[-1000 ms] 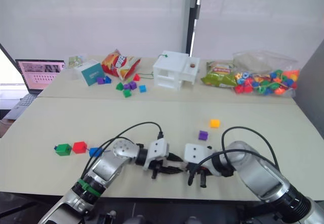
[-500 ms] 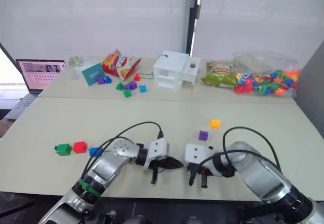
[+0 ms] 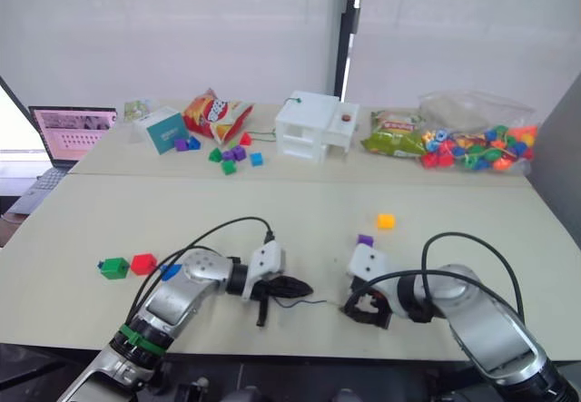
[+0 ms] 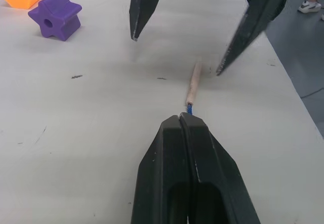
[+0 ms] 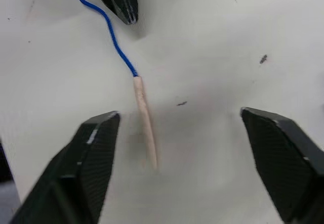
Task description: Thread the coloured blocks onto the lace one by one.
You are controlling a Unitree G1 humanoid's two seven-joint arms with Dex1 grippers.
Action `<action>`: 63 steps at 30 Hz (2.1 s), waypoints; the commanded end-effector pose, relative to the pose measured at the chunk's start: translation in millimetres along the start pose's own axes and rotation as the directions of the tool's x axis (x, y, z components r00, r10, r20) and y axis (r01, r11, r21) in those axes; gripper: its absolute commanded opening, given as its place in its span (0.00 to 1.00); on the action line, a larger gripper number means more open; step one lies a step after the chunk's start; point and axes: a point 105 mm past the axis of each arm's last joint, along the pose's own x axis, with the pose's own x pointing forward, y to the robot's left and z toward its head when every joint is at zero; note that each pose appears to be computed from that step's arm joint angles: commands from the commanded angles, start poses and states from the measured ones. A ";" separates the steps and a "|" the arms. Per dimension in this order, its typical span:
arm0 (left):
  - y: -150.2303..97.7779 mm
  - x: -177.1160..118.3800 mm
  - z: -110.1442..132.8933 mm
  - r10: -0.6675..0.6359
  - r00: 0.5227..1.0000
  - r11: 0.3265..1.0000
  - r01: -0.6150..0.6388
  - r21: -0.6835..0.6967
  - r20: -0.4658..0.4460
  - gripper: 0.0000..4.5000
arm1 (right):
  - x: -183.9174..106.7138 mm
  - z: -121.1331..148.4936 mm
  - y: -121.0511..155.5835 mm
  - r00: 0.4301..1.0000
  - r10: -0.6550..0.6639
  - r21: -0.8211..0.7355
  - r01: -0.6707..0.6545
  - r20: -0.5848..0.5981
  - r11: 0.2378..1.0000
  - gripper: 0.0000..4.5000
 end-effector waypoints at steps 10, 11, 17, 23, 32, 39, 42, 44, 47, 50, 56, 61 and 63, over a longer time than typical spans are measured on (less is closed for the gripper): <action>-2.1 2.1 21.7 -0.024 0.999 0.997 0.021 0.071 0.043 0.00 | 15.4 -15.8 6.5 0.999 0.040 -0.035 -0.040 -0.025 0.999 1.00; -2.1 1.8 22.5 -0.023 0.999 0.997 0.020 0.071 0.047 0.00 | 15.7 -16.6 6.3 0.999 0.042 -0.034 -0.043 -0.023 0.999 1.00; -2.3 5.1 21.4 -0.009 0.999 0.997 0.007 0.072 0.031 0.40 | 16.0 -27.5 1.7 0.999 0.045 -0.024 -0.045 -0.030 0.999 0.61; -3.8 3.2 20.8 -0.014 0.999 0.998 0.012 0.068 0.029 0.47 | 15.2 -30.0 -4.5 0.999 0.027 -0.021 -0.028 -0.030 0.999 0.15; 2.7 10.4 17.0 0.003 1.000 0.989 -0.001 0.146 -0.013 0.47 | 14.3 -14.4 -4.6 0.999 0.035 -0.080 -0.035 -0.002 0.996 0.00; 6.4 17.4 20.2 -0.001 1.000 0.981 0.004 0.192 -0.016 0.47 | 9.6 4.7 3.5 0.998 0.064 -0.143 -0.063 0.002 0.988 0.00; 5.8 17.9 20.0 -0.009 1.000 0.981 0.012 0.192 -0.016 0.47 | 8.9 9.0 3.0 0.998 0.061 -0.151 -0.060 0.005 0.987 0.00; 4.9 17.9 18.3 -0.013 1.000 0.981 0.017 0.193 -0.022 0.47 | 8.5 8.6 2.5 0.998 0.059 -0.149 -0.058 0.001 0.987 0.00; 3.5 19.0 17.6 -0.018 1.000 0.981 0.022 0.190 -0.022 0.47 | 8.3 7.9 2.0 0.998 0.057 -0.145 -0.057 -0.003 0.988 0.00; 3.6 21.4 18.1 -0.015 1.000 0.982 0.018 0.186 -0.017 0.47 | 8.3 7.8 2.6 0.998 0.060 -0.142 -0.060 -0.003 0.988 0.00; 1.5 25.3 11.2 -0.019 0.999 0.984 0.025 0.178 -0.039 0.47 | 8.1 8.8 3.8 0.998 0.064 -0.136 -0.064 0.000 0.989 0.00; 1.5 28.3 8.2 -0.009 0.999 0.986 0.014 0.164 -0.036 0.47 | 8.0 9.4 4.2 0.998 0.066 -0.133 -0.065 0.003 0.989 0.00; 2.8 29.7 9.7 -0.001 1.000 0.987 0.005 0.159 -0.026 0.47 | 8.0 9.3 4.6 0.998 0.069 -0.131 -0.068 0.003 0.989 0.00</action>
